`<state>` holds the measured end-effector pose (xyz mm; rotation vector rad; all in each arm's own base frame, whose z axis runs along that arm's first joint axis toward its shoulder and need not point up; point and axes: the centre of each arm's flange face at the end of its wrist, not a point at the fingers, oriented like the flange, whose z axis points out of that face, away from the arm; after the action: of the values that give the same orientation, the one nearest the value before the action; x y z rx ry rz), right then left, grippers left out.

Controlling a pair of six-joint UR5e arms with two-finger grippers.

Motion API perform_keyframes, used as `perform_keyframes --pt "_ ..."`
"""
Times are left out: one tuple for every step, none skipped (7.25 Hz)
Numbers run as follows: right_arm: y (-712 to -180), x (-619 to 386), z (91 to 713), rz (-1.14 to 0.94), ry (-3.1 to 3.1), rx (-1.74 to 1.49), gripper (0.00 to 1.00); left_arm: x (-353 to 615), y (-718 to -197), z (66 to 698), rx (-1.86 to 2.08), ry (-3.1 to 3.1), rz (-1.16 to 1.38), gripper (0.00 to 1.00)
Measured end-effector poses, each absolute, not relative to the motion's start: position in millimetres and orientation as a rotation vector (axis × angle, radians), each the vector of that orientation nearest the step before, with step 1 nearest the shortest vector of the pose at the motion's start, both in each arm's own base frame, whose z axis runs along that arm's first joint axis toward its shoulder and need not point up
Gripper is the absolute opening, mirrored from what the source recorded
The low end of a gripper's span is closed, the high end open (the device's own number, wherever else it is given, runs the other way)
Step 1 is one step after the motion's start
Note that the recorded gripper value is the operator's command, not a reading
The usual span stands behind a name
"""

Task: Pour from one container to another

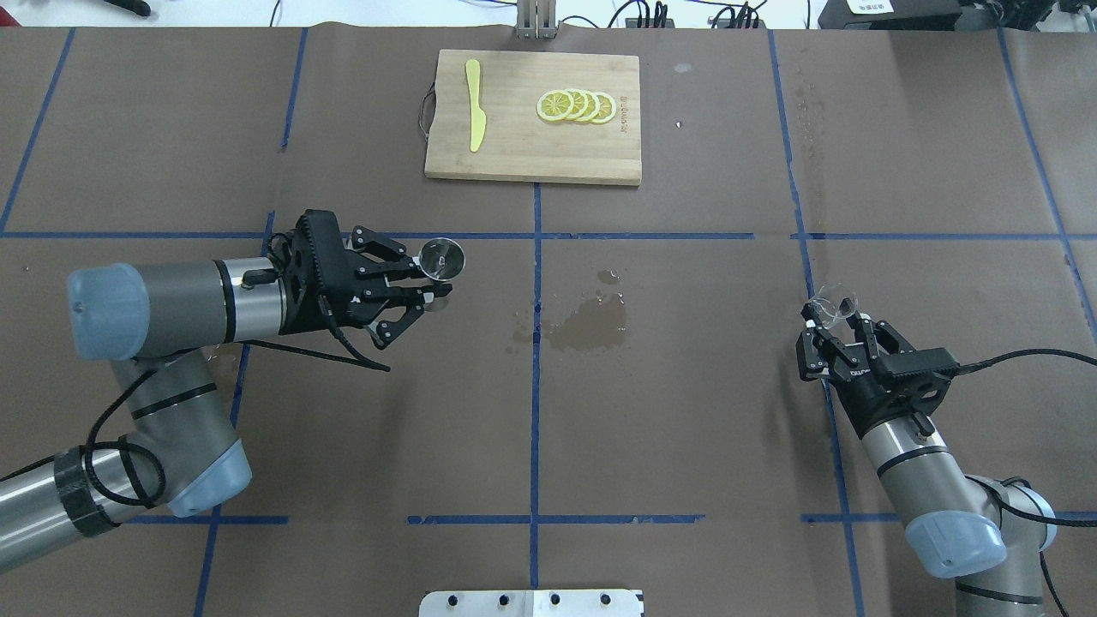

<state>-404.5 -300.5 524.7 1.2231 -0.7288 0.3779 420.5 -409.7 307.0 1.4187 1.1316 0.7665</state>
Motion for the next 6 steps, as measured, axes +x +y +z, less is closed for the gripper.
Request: perform_keyframes --pt "-300.5 -404.5 524.7 0.378 -0.729 1.223 0.00 394.5 -410.8 330.0 1.420 1.115 0.755 0.00" --pt "-300.5 -404.6 524.7 0.377 -0.729 1.222 0.00 367.3 -411.5 354.0 1.412 1.091 0.744 0.00" --pt "-300.5 -404.6 524.6 0.378 -0.730 1.222 0.00 339.3 -409.5 377.8 1.400 1.063 0.729 0.00" --pt "-300.5 -404.5 524.3 0.379 -0.731 1.222 0.00 312.8 -403.1 402.5 1.392 1.048 0.704 0.00" --pt "-300.5 -404.4 524.3 0.380 -0.731 1.223 0.00 290.5 -391.9 426.2 1.378 1.057 0.669 0.00" --pt "-300.5 -404.3 524.2 0.379 -0.731 1.223 0.00 271.2 -379.8 446.3 1.361 1.081 0.621 0.00"
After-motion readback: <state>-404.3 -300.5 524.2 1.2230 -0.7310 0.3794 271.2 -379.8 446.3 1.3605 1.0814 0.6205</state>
